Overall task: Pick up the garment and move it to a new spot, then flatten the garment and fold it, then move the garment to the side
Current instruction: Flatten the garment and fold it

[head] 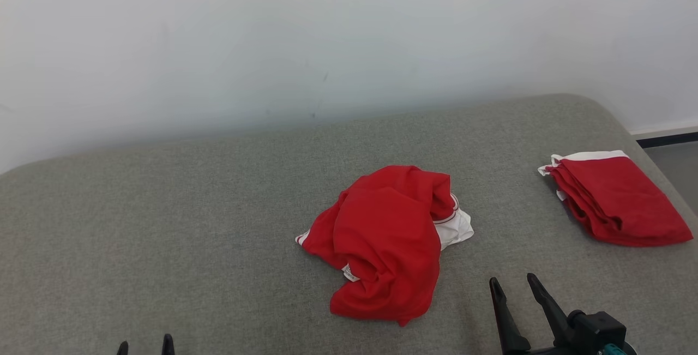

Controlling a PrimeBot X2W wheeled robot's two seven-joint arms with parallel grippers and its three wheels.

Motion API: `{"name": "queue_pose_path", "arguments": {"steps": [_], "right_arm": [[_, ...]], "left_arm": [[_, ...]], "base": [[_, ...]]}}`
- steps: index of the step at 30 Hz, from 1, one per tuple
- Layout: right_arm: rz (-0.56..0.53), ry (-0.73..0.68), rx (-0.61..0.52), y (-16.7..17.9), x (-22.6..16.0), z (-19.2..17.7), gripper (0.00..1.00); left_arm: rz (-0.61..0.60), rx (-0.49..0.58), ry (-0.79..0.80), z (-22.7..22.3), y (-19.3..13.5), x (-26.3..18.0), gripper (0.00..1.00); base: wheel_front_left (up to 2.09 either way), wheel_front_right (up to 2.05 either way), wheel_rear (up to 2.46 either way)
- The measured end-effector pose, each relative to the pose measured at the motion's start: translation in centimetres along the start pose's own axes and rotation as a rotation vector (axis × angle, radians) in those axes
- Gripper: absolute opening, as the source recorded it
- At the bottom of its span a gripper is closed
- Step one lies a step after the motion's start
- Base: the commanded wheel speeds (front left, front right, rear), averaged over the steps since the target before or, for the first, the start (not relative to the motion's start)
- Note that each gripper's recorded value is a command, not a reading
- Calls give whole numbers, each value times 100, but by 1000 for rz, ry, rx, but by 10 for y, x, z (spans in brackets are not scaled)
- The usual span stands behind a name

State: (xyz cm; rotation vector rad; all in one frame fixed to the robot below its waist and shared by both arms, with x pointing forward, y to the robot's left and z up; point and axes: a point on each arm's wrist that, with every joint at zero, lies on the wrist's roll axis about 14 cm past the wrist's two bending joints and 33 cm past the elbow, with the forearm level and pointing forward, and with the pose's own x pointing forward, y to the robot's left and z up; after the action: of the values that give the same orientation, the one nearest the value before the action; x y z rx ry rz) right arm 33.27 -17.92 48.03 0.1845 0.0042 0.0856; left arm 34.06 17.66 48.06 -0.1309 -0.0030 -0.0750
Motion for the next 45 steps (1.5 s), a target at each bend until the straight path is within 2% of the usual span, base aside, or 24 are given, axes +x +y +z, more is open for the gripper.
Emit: {"name": "queue_pose_path", "arguments": {"steps": [8,16,20,22,33,45], "right_arm": [[1,5,0,0,0,-2,100],[-20,-1,0,-6,-3,0,100],[-52,-7,-3,-15,-7,3,100],[-66,-8,-5,-19,-10,3,100],[-187,7,-7,-51,-27,1,100],[-294,40,-3,-75,-40,-7,100]], "left_arm": [[-55,-5,19,-6,-16,12,100],[-185,13,56,-6,-49,50,100],[-256,-34,202,-17,-81,78,100],[-285,-42,214,-11,-93,93,100],[-337,-65,400,-40,-134,140,100],[-413,-52,661,-100,-165,141,100]], "base": [[0,0,0],[0,0,0],[0,0,0],[0,0,0],[0,0,0],[0,0,0]]}}
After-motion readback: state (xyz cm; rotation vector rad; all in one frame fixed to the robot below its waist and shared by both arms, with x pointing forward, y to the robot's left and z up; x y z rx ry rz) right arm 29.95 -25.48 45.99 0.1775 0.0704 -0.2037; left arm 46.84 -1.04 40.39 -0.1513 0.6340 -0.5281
